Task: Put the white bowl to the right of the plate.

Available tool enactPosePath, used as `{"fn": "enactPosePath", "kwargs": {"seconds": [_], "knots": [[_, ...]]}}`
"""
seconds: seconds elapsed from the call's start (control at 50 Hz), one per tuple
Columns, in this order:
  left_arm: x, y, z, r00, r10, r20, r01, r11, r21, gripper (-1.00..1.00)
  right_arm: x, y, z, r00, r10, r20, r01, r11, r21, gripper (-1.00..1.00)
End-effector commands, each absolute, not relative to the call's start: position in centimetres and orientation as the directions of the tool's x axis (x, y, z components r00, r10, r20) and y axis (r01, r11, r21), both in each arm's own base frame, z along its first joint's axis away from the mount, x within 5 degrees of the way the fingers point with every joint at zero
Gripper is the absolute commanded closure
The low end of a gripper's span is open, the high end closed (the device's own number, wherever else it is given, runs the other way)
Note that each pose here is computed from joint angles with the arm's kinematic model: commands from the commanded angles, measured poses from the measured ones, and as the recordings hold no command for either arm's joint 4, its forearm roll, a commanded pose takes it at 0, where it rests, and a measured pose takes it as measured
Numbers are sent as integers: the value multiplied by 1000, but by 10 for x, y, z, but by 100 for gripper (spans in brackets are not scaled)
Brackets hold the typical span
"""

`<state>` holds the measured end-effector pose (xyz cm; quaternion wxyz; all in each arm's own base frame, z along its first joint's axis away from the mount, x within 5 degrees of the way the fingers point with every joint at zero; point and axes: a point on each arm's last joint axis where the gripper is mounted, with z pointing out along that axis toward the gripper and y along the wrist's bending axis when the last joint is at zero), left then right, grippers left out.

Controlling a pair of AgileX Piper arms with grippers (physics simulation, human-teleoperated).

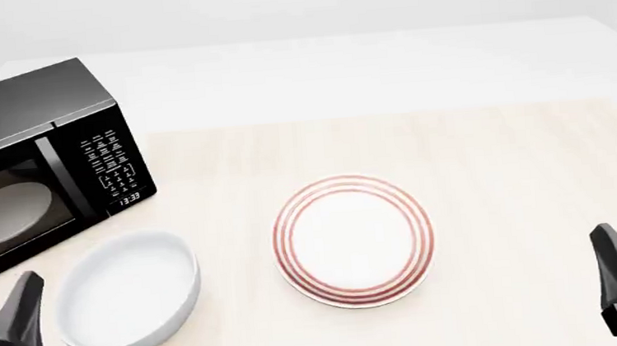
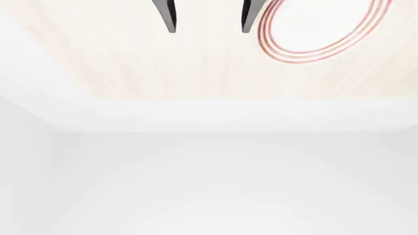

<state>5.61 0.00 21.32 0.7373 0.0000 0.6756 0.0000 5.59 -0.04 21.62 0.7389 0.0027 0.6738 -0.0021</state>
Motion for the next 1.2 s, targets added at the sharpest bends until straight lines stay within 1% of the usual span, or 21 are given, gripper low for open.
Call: {"fn": "enactPosePath", "kwargs": {"seconds": [0.02,0.2,0.28,0.32,0.36,0.38,0.44,0.5,0.56,0.6,0.7,0.74,0.78,0.84,0.94,1.04,1.14,1.2], "knots": [[56,0,213,87,0,-996,0,1000,0,-100,57,1,215,89,8,-996,-9,1000,7,-100],[56,0,213,87,0,-996,0,1000,0,-100,58,1,214,84,16,-996,-16,1000,15,-100],[56,0,213,87,0,-996,0,1000,0,-100,61,2,215,75,-6,-997,-33,999,-9,-100],[56,0,213,87,0,-996,0,1000,0,-100,55,3,220,108,6,-994,-51,999,0,-100],[56,0,213,87,0,-996,0,1000,0,-100,55,3,224,117,23,-993,-53,998,17,-100],[56,0,213,87,0,-996,0,1000,0,-100,56,4,226,111,-14,-994,-74,997,-22,-100],[56,0,213,87,0,-996,0,1000,0,-100,63,6,227,97,-3,-995,-89,996,-12,-100],[56,0,213,87,0,-996,0,1000,0,-100,67,8,235,98,-23,-995,-121,992,-35,-100],[56,0,213,87,0,-996,0,1000,0,-100,76,12,246,86,-18,-996,-153,988,-31,-100],[56,0,213,87,0,-996,0,1000,0,-100,84,16,251,71,-46,-996,-187,981,-59,-100],[56,0,213,87,0,-996,0,1000,0,-100,102,23,267,64,-43,-997,-218,974,-56,-100],[56,0,213,87,0,-996,0,1000,0,-100,113,28,272,53,-48,-997,-240,969,-59,-100],[56,0,213,87,0,-996,0,1000,0,-100,133,37,278,14,-66,-998,-265,962,-67,-100],[56,0,213,87,0,-996,0,1000,0,-100,141,41,287,16,-49,-999,-278,959,-51,-100],[56,0,213,87,0,-996,0,1000,0,-100,161,58,301,11,-83,-997,-337,938,-81,-100],[56,0,213,87,0,-996,0,1000,0,-100,177,73,313,5,-87,-996,-385,919,-82,-100],[56,0,213,87,0,-996,0,1000,0,-100,197,91,320,-8,-85,-996,-422,904,-74,-100],[56,0,213,87,0,-996,0,1000,0,-100,209,109,322,-17,-113,-993,-464,881,-93,-100]]}}
